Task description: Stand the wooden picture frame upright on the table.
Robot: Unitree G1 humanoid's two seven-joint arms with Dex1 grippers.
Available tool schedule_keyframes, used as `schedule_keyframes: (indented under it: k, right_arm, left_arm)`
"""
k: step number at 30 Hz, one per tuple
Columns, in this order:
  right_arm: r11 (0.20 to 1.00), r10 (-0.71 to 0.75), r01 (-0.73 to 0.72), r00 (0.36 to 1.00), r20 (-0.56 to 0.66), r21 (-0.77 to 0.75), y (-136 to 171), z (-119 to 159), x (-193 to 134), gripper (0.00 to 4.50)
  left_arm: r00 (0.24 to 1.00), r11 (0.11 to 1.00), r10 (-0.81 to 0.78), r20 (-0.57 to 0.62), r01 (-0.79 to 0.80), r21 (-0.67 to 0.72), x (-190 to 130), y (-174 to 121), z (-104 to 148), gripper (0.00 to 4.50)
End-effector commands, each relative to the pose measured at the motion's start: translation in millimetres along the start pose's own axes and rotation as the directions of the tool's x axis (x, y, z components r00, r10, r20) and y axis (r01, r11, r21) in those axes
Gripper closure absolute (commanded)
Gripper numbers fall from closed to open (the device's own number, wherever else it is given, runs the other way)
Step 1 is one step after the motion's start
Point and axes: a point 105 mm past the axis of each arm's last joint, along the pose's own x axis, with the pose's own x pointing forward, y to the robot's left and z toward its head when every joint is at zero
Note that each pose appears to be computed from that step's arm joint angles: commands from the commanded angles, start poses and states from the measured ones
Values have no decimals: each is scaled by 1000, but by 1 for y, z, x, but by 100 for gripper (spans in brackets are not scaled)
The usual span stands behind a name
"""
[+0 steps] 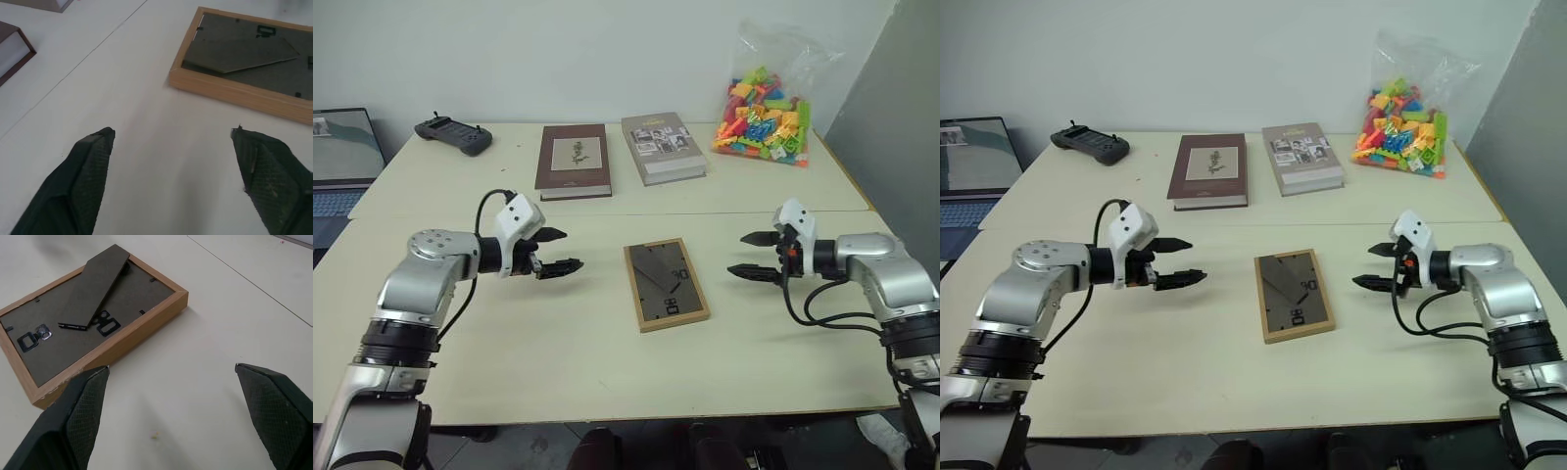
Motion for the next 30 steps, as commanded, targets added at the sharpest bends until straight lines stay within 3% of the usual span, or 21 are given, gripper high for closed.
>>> schedule_keyframes:
  k: [1,13,15,22,30]
  right_arm:
    - [997,47,-49,999,-20,-59,16,-4,9,123]
    - [988,117,-122,991,-65,-89,46,-16,48,439]
    - [984,142,-147,988,-54,-97,53,-12,52,450]
    - [974,200,-204,978,-53,-96,72,-11,56,450]
    - [994,0,-7,998,-63,-107,33,-14,51,450]
  left_arm:
    - [1000,999,-21,10,20,38,3,-3,4,132]
    - [995,990,-96,-30,98,105,57,-15,-11,416]
    - [994,988,-108,-16,109,110,66,-17,-7,448]
    - [991,984,-135,6,134,116,81,-23,-3,448]
    - [997,996,-74,-8,74,45,63,-14,-6,448]
